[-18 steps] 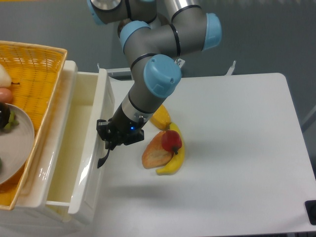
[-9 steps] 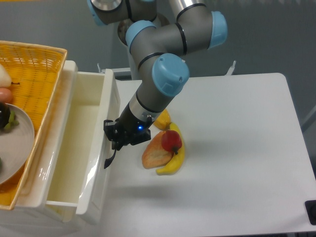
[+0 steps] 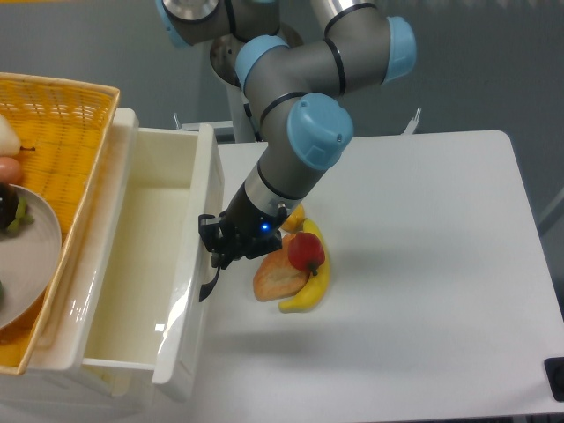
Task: Slide open the top white drawer
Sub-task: 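Pull the handle outward, sliding the upper drawer open, then release the handle and lift the gripper away from the drawer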
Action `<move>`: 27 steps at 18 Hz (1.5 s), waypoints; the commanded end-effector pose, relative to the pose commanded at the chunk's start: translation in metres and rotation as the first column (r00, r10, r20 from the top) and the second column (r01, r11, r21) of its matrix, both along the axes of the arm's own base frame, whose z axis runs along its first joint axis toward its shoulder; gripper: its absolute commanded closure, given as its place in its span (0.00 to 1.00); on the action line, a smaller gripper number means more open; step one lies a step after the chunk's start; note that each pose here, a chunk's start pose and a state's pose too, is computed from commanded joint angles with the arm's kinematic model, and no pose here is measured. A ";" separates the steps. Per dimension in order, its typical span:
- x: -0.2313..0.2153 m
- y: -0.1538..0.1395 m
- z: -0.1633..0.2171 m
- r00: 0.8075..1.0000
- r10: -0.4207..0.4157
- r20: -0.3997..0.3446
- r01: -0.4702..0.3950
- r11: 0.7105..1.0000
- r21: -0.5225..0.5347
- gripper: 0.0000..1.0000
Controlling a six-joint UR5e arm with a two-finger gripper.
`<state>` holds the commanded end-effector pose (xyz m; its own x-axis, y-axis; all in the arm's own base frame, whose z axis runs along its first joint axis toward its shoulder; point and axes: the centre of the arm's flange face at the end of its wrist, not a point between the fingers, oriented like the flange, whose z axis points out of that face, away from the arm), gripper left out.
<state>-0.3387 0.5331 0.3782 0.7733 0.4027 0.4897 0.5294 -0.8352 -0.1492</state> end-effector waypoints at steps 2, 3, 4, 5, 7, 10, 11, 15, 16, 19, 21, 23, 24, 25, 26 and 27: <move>-0.001 -0.001 -0.001 1.000 0.002 0.001 -0.002 1.000 -0.001 0.88; -0.003 -0.002 -0.001 1.000 0.006 0.001 -0.006 1.000 -0.001 0.88; -0.006 -0.004 -0.001 1.000 0.012 0.001 -0.012 1.000 -0.001 0.88; -0.007 -0.005 -0.001 1.000 0.014 0.001 -0.014 1.000 -0.001 0.88; -0.010 -0.007 -0.001 1.000 0.018 0.001 -0.018 1.000 -0.001 0.88; -0.015 -0.010 -0.001 1.000 0.029 0.001 -0.029 1.000 -0.001 0.88; -0.017 -0.011 -0.001 0.999 0.032 0.001 -0.032 0.999 -0.001 0.88; -0.029 -0.020 0.001 0.999 0.049 -0.004 -0.049 0.999 0.005 0.88; -0.030 -0.021 0.001 0.999 0.050 -0.003 -0.050 0.999 0.007 0.88; -0.035 -0.024 0.002 0.999 0.051 -0.003 -0.051 0.999 0.015 0.88; -0.037 -0.026 0.002 0.998 0.055 -0.005 -0.055 0.998 0.016 0.88; -0.040 -0.027 0.003 0.998 0.060 -0.003 -0.060 0.998 0.021 0.77; -0.040 -0.027 0.003 0.998 0.059 -0.003 -0.059 0.998 0.022 0.67; -0.040 -0.027 0.003 0.999 0.054 -0.006 -0.054 0.998 0.024 0.63; -0.040 -0.027 0.003 0.999 0.051 -0.007 -0.051 0.998 0.025 0.58; -0.040 -0.028 0.003 0.999 0.050 -0.008 -0.050 0.998 0.026 0.56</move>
<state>-0.3791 0.5051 0.3814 0.7570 0.4284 0.4935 0.5689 -0.8036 -0.1750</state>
